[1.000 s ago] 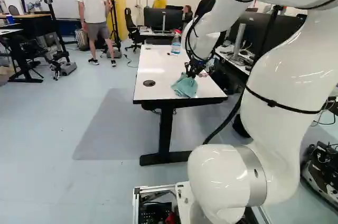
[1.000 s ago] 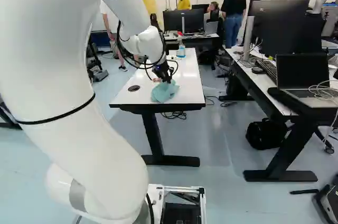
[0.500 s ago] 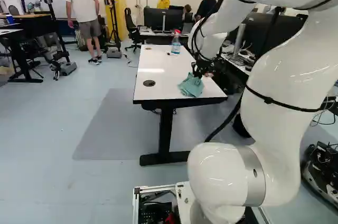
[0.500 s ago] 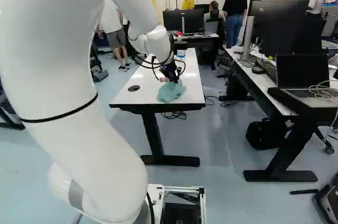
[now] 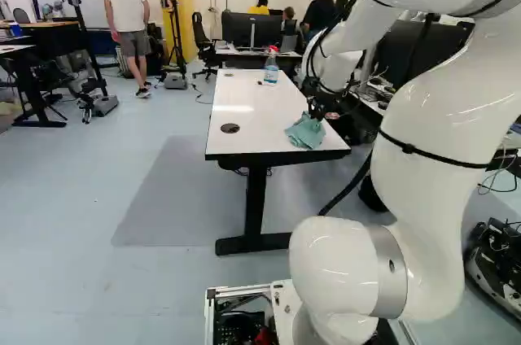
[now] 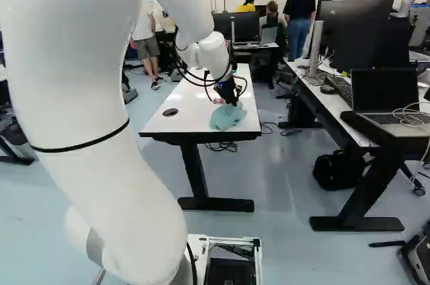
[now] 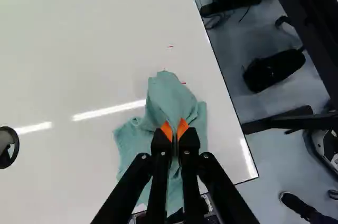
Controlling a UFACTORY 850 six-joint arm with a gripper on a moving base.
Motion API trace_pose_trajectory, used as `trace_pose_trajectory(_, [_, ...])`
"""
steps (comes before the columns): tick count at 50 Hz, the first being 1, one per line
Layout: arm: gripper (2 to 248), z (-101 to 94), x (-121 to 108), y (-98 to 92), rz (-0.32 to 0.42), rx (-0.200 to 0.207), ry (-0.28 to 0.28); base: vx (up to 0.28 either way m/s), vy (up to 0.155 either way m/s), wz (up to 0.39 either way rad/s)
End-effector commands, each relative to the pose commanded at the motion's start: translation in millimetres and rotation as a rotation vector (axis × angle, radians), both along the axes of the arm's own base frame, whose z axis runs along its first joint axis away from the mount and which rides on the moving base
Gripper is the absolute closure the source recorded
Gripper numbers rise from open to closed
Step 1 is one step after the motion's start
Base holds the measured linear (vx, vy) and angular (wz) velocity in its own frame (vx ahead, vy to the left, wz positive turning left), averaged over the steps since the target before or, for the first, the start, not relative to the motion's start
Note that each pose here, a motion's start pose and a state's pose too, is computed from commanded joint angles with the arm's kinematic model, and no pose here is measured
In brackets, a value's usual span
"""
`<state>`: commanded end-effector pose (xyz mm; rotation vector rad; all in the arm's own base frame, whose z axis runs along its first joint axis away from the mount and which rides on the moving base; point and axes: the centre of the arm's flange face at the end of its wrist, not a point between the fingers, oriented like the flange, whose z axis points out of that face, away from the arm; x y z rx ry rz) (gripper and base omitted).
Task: Clean the table with the green towel
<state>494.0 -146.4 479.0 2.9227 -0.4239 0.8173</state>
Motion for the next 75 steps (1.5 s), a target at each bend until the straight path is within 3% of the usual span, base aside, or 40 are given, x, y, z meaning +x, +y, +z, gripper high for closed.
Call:
trace_pose_trajectory(18, [219,-0.5,21,-22.1,-0.028,-0.003,-0.008,0.0,0.0,0.0])
trace_pose_trajectory(75, [219,-5.4,127,-11.4,0.039,-0.017,-0.06,0.0,0.0,0.0])
